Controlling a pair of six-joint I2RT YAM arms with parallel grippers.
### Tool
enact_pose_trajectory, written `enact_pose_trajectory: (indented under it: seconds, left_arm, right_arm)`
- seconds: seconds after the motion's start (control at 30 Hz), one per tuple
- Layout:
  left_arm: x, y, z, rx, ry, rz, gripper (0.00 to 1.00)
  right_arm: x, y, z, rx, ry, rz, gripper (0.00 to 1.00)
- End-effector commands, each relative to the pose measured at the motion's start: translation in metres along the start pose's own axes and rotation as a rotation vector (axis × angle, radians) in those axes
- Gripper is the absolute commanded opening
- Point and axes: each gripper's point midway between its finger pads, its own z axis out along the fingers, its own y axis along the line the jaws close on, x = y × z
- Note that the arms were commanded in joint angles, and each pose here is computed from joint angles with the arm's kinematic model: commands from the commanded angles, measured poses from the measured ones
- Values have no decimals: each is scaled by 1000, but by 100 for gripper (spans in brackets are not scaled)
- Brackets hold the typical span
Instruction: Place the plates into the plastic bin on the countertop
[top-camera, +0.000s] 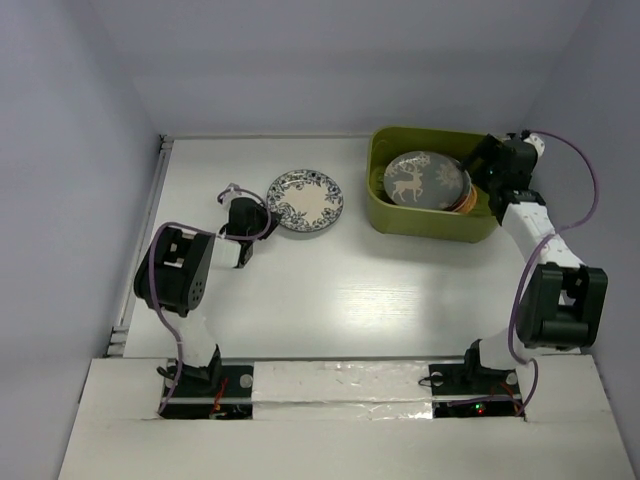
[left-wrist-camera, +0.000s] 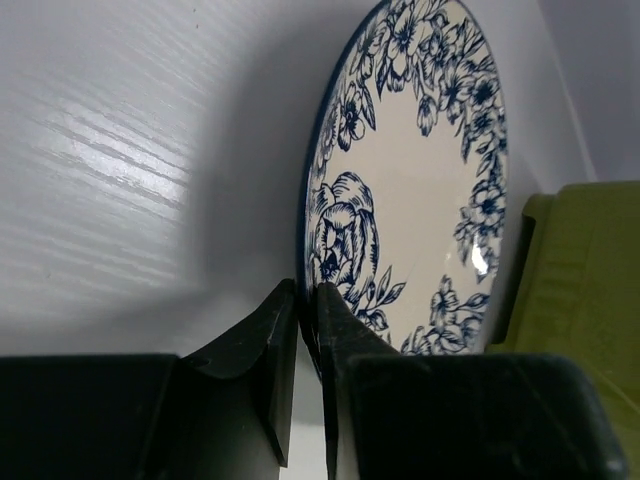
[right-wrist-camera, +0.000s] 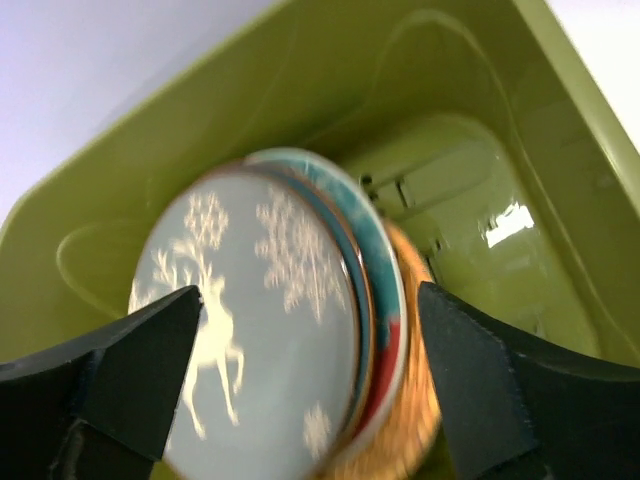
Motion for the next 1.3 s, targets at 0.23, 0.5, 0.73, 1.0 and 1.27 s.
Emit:
enact_pose_trajectory:
  seconds: [0.23, 0.5, 0.73, 1.0, 1.27]
  left_arm:
    - [-60, -94, -90, 326, -207, 44, 0]
    - [-71, -115, -160, 434, -252, 32, 0]
    - [-64, -141, -214, 603, -206, 4, 0]
    - [-51, -155, -256, 713, -139, 31, 0]
    - [-33, -163, -277, 807, -49, 42, 0]
  right_arm:
    - [13, 149, -165, -672, -104, -22, 52]
    - [113, 199, -239, -979, 90, 64, 44]
    - [173, 224, -223, -922, 198, 41, 94]
    - [175, 223, -202, -832, 182, 19, 100]
    - [169, 241, -212, -928, 176, 64, 61]
